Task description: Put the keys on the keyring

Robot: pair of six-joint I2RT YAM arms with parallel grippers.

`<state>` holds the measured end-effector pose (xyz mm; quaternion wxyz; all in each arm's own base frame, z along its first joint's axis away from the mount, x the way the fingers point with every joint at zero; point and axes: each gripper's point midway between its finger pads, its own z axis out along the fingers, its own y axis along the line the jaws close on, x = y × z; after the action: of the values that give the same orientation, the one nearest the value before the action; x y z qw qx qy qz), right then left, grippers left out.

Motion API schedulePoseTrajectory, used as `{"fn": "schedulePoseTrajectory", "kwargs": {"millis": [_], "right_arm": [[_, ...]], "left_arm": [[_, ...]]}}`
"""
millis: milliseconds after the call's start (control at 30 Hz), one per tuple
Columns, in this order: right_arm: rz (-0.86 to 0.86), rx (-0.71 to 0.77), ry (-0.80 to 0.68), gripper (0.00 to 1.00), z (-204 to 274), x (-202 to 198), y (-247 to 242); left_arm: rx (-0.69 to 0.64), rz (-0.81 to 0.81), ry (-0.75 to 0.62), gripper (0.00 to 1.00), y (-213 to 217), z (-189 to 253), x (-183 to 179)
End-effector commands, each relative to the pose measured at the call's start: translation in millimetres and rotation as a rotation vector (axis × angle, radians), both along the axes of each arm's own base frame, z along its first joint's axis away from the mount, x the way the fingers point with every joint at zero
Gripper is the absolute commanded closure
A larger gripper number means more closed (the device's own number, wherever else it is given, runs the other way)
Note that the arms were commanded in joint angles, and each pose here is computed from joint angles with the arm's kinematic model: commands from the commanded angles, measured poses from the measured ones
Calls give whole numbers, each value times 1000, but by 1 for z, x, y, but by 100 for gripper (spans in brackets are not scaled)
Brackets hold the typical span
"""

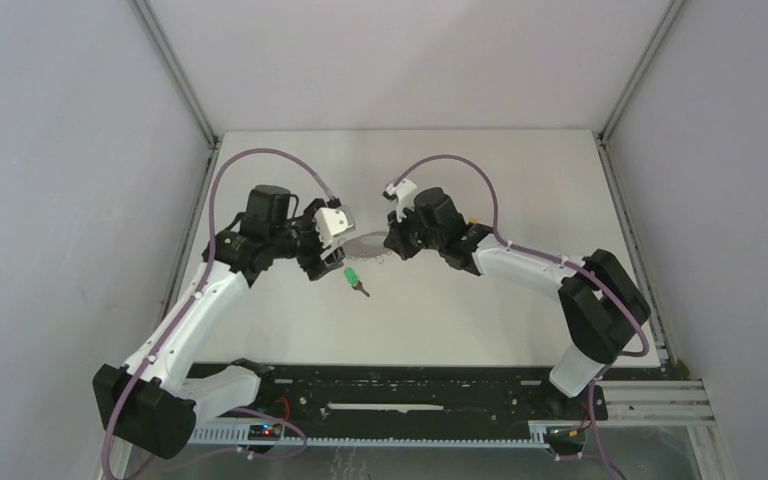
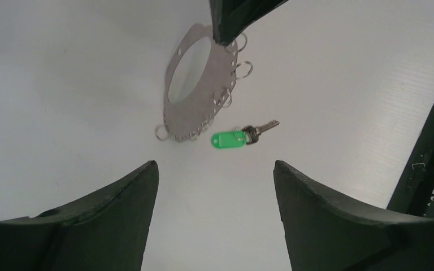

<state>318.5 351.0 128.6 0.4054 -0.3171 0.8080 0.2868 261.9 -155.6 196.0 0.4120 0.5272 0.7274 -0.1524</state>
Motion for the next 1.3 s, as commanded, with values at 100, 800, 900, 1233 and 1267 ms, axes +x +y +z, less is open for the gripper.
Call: {"fn": "schedulePoseTrajectory", "kwargs": {"millis": [100,800,900,1233,1267], "right_arm": [[-6,138,-28,100,49,-8,14],[39,246,67,100,62,-38,43],[47,254,75,100,62,-38,44],[64,312,99,100,73,-38,45],[67,319,97,100,76,-38,45]], "left_arm": [[-38,-185,-124,11,-38,5,3],[61,-308,-354,8,-48,-59,39],[53,-312,-387,25,-53,-55,48],[104,-392,-394,84,-53,-63,46],[105,-392,-399,88,-53,-61,47]]}}
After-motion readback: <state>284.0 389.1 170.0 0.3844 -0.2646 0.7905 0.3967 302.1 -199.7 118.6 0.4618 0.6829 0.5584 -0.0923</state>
